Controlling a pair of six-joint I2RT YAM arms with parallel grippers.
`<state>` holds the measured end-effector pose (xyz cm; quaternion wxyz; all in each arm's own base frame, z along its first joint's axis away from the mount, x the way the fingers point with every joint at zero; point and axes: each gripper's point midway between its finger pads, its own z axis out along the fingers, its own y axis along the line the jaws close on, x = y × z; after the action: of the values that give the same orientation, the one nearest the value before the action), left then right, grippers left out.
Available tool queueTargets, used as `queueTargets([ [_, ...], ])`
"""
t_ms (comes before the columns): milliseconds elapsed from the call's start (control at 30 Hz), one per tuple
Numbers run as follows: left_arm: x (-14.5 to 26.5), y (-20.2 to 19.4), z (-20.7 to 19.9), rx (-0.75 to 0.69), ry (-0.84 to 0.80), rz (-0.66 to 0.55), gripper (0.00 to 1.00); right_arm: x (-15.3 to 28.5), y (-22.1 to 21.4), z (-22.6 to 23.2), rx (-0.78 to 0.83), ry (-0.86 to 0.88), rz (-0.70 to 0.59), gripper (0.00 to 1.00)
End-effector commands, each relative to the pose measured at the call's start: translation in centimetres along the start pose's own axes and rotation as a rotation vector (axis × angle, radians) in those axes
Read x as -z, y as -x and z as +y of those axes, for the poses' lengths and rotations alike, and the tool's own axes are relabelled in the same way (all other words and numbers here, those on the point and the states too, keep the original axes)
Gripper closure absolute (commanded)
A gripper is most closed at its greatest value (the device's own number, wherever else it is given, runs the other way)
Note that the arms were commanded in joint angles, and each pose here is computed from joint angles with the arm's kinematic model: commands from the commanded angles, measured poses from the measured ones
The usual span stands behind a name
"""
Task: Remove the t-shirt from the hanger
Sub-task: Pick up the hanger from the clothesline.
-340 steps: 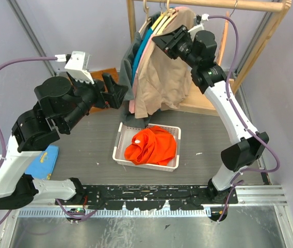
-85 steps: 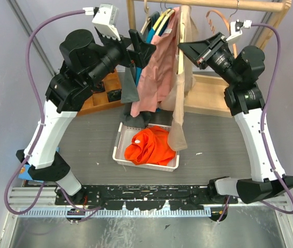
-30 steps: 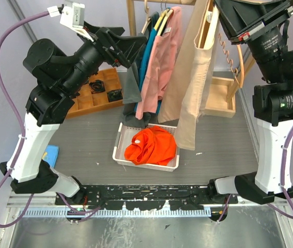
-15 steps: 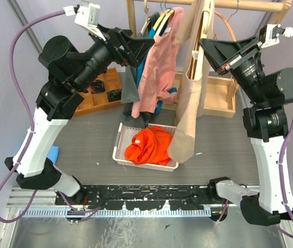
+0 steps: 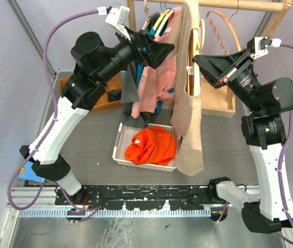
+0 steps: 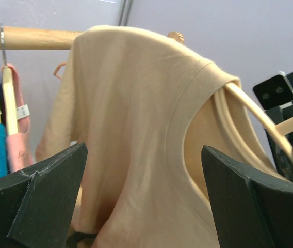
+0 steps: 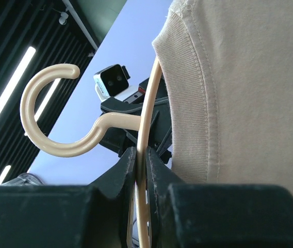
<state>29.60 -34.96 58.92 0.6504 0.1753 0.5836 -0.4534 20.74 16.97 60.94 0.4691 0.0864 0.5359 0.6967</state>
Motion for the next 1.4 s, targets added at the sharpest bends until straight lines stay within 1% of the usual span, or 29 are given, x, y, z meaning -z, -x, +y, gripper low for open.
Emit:
queueTargets([
  [0,-0.7,1.8,-2.1,0.006,-0.111,-0.072,0.01,1.2,-0.4,3.1,0.007,0.11,-0.007,0.99],
  [133,-1.6,1.1,-2.4,0.008,-0.131,-0.066,0.01,1.3,-0.4,1.9,-0.029,0.088,-0.019,0.99],
  [433,-3.3,-1.8,-2.1,0.006,-0.134,-0.018,0.02,1.9,-0.7,0.8,-0.057,0.065,-0.034,0.99],
  [800,-5.0,-4.0,-2.3,-0.046,-0.128,-0.008,0.05,2.1,-0.9,0.3,-0.073,0.063,-0.036,0.99],
  [833,-5.1,-4.2,-2.4,-0.049,-0.129,-0.007,0.07,2.2,-0.9,0.3,-0.074,0.063,-0.036,0.99],
  [867,-5.3,-4.3,-2.4,-0.054,-0.129,-0.006,0.11,2.2,-0.9,0.3,-0.074,0.064,-0.035,0.99],
  [1100,-5.9,-4.6,-2.4,-0.066,-0.113,-0.011,0.43,2.3,-0.9,0.3,-0.083,0.07,-0.041,0.99],
  [1133,-5.9,-4.7,-2.4,-0.07,-0.111,-0.01,0.47,2.3,-0.9,0.4,-0.083,0.072,-0.041,0.99],
  [1167,-5.8,-4.8,-2.3,-0.071,-0.104,-0.008,0.48,2.3,-0.9,0.4,-0.084,0.073,-0.04,0.99],
  [1233,-5.8,-5.0,-2.0,-0.077,-0.093,-0.003,0.47,2.4,-0.9,0.5,-0.085,0.074,-0.041,0.99],
  [1367,-5.1,-5.3,-1.7,-0.093,-0.077,0.009,0.28,2.5,-0.9,0.4,-0.091,0.072,-0.047,0.99],
])
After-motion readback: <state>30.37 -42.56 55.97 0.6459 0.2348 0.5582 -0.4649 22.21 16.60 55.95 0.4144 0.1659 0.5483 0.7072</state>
